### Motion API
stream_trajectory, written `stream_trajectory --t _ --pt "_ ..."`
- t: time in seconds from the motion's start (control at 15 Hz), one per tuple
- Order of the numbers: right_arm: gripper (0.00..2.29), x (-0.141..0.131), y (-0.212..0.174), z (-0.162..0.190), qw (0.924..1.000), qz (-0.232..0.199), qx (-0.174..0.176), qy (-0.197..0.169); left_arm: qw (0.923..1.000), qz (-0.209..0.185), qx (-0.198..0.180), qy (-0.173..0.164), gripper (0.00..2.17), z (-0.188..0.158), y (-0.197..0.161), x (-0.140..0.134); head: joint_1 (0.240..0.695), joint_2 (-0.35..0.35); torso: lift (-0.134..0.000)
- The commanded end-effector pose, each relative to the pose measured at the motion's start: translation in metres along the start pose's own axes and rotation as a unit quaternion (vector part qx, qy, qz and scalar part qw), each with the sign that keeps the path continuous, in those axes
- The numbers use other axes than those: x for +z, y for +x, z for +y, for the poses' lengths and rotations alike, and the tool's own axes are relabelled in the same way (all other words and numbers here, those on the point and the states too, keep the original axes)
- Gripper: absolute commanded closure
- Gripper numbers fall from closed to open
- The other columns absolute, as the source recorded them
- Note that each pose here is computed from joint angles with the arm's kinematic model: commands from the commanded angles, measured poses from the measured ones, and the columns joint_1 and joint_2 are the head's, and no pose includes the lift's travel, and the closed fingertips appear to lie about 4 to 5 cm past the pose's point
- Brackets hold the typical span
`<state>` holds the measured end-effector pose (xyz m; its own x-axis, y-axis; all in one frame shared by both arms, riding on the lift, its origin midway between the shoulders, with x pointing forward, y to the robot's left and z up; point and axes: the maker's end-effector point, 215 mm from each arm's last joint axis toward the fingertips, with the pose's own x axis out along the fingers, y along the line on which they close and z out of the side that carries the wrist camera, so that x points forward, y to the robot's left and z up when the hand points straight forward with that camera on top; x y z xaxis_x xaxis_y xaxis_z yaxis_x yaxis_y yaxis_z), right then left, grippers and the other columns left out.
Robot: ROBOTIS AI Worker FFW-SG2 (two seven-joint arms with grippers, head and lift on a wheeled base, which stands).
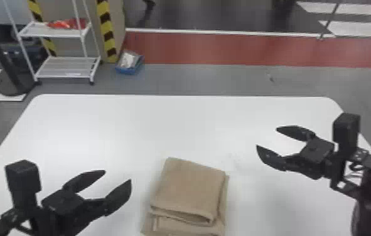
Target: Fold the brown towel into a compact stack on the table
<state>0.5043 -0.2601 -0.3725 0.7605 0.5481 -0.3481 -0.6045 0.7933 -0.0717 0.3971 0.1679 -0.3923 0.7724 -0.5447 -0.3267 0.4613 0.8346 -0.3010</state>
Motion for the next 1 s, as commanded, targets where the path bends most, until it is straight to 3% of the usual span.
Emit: stream_trajectory --t 0.0,0.2,0.33,0.67,0.93 --pt "0.12 -0.005 -0.017 -0.022 0.9997 -0.001 -0.026 0.003 0.9954 -0.081 -0.040 0.032 0.17 -0.024 0.008 0.015 0.695 -0.102 -0.124" --pt "0.12 -0.011 -0.036 -0.039 0.9988 0.000 -0.048 0.009 0.9833 -0.126 -0.118 0.057 0.19 -0.067 0.007 0.017 0.695 -0.190 -0.124" --pt "0.12 -0.013 -0.047 -0.049 0.9982 -0.004 -0.058 0.015 0.9791 -0.115 -0.158 0.057 0.20 -0.084 0.007 0.001 0.695 -0.241 -0.124" --pt "0.12 -0.017 -0.053 -0.050 0.9980 -0.004 -0.061 0.012 0.9795 -0.079 -0.182 0.035 0.20 -0.112 0.028 -0.041 0.695 -0.328 -0.124" --pt "0.12 -0.010 -0.055 -0.050 0.9981 -0.007 -0.062 0.005 0.9793 -0.062 -0.190 0.030 0.21 -0.112 0.011 -0.062 0.695 -0.350 -0.124"
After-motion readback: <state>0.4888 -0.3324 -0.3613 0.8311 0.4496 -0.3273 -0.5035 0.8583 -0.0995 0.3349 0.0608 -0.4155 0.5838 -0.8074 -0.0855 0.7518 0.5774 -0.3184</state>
